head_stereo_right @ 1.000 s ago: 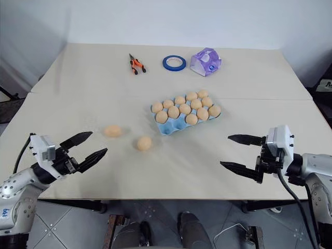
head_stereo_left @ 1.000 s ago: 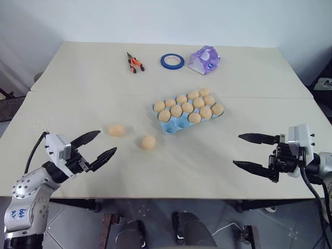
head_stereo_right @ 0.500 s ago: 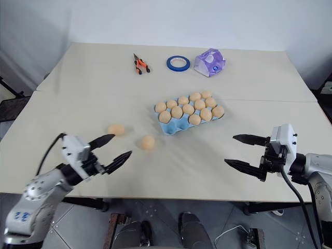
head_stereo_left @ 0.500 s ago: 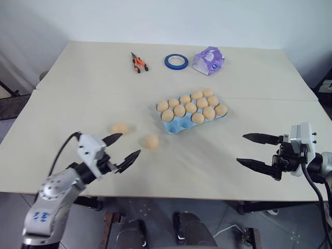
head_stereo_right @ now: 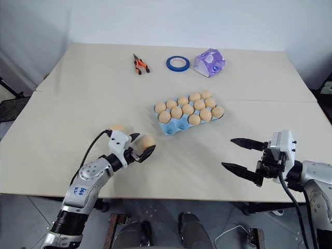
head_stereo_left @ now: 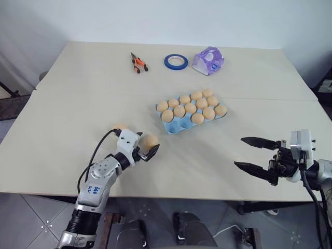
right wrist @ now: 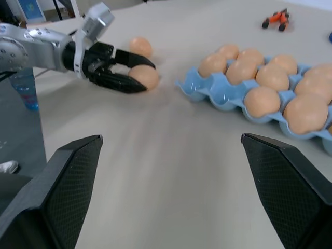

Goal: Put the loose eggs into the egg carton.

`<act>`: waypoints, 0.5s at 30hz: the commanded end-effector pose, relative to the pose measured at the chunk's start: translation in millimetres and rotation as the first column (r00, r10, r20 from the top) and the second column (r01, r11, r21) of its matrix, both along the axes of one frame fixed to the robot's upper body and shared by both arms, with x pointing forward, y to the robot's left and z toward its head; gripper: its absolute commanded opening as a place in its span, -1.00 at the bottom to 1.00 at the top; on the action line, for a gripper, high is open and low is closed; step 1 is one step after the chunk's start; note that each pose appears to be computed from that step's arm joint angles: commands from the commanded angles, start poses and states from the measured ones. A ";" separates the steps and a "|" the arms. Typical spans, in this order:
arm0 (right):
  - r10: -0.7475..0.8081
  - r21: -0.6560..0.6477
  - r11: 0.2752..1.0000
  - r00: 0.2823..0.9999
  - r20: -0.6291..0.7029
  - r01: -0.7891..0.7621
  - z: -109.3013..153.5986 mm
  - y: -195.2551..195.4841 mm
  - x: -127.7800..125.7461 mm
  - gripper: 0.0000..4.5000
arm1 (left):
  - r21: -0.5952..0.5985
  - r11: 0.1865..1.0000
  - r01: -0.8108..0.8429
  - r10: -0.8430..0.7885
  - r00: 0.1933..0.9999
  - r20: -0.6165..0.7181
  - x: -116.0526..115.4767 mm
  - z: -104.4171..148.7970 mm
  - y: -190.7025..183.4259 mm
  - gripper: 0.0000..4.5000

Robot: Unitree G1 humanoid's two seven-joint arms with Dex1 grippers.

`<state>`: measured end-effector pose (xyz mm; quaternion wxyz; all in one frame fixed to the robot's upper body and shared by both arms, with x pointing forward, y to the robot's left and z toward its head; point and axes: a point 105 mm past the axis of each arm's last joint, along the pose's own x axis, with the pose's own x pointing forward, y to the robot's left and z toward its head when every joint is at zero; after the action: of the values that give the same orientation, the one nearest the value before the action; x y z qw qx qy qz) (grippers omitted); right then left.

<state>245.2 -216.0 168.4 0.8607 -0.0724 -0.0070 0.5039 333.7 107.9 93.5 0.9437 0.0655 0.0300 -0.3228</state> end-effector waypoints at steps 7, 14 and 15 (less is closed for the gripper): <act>-0.008 -0.004 1.000 1.000 0.029 0.009 -7.4 -0.2 -3.9 1.00 | -0.004 0.999 0.049 -0.049 0.999 -0.014 8.7 2.1 -19.8 0.83; -0.027 -0.014 1.000 0.999 0.034 0.028 -6.3 -4.0 -3.9 1.00 | 0.005 0.999 0.054 -0.053 0.998 -0.029 2.7 2.4 -20.5 -0.11; -0.032 -0.012 0.999 0.999 0.038 0.032 -5.8 -4.7 -3.5 1.00 | 0.007 0.998 0.055 -0.054 0.998 -0.030 1.7 2.7 -20.1 -0.19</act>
<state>242.9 -218.3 153.1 0.8670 -0.0725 -0.0012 0.4930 339.4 89.8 91.6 0.9357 0.0625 0.0518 -0.3434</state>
